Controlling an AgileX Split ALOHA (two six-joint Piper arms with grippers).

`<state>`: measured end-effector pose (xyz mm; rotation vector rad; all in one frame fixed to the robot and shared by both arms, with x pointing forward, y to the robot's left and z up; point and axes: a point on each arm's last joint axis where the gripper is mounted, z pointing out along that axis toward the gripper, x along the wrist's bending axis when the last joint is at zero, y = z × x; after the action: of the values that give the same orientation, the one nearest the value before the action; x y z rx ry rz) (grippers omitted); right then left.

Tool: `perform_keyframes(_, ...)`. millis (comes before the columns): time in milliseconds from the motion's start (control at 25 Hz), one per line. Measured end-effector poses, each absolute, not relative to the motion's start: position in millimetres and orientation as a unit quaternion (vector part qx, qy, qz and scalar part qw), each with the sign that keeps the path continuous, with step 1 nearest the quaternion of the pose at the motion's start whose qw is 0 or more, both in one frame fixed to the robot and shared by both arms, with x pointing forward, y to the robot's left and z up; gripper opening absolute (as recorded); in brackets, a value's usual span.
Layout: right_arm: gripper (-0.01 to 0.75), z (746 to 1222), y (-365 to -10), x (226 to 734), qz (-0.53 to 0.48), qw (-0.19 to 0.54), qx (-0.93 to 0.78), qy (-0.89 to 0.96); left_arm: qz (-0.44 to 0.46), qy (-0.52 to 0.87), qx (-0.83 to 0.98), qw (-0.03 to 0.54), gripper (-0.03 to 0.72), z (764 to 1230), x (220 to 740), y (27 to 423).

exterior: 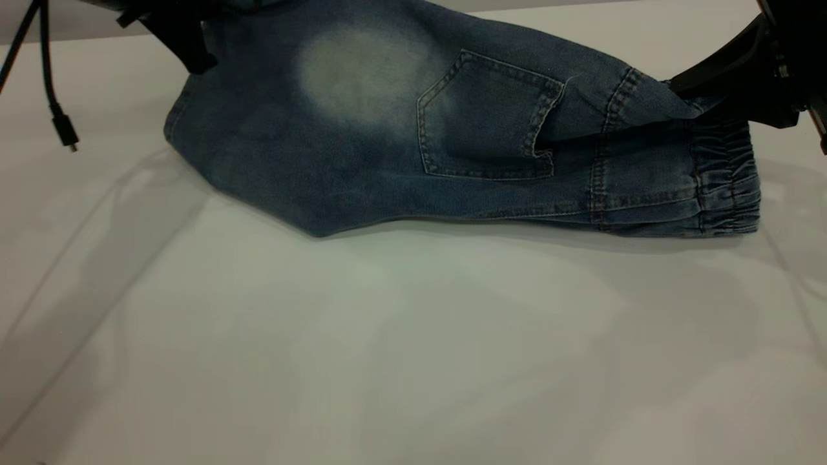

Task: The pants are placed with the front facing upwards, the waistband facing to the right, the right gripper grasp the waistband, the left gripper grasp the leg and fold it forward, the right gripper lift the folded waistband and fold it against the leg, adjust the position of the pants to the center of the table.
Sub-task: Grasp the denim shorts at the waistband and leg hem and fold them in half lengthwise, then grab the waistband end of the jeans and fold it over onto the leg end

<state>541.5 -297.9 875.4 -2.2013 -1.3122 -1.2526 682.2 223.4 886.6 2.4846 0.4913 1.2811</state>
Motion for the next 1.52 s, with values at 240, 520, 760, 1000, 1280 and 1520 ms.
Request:
perform_keyframes(240,0.232,873.8,-299.6,541.6,-0.426,0.137,-0.771,-0.452,0.431,0.177,0.869,0.168,0.074,877.0,683.3,220.2)
perform_keyframes(520,0.439,875.6,-299.4,541.8,-0.431,0.132,-0.765,-0.460,0.419,0.205,0.866,0.181,0.113,873.8,682.6,219.9)
perform_keyframes(760,0.473,883.4,-299.4,542.2,-0.443,0.119,-0.751,-0.476,0.418,0.215,0.862,0.187,0.266,874.1,682.9,219.9)
perform_keyframes(1000,0.474,885.4,-293.6,537.4,-0.438,0.168,-0.749,-0.469,0.391,0.240,0.868,0.188,0.330,876.9,679.3,220.4)
perform_keyframes(1280,0.475,875.1,-294.1,523.7,-0.352,0.198,-0.771,-0.492,0.344,0.268,0.882,0.177,0.333,875.3,672.5,221.4)
perform_keyframes(1520,0.475,872.7,-294.6,519.7,-0.325,0.211,-0.784,-0.485,0.324,0.271,0.889,0.178,0.334,880.3,667.4,212.1)
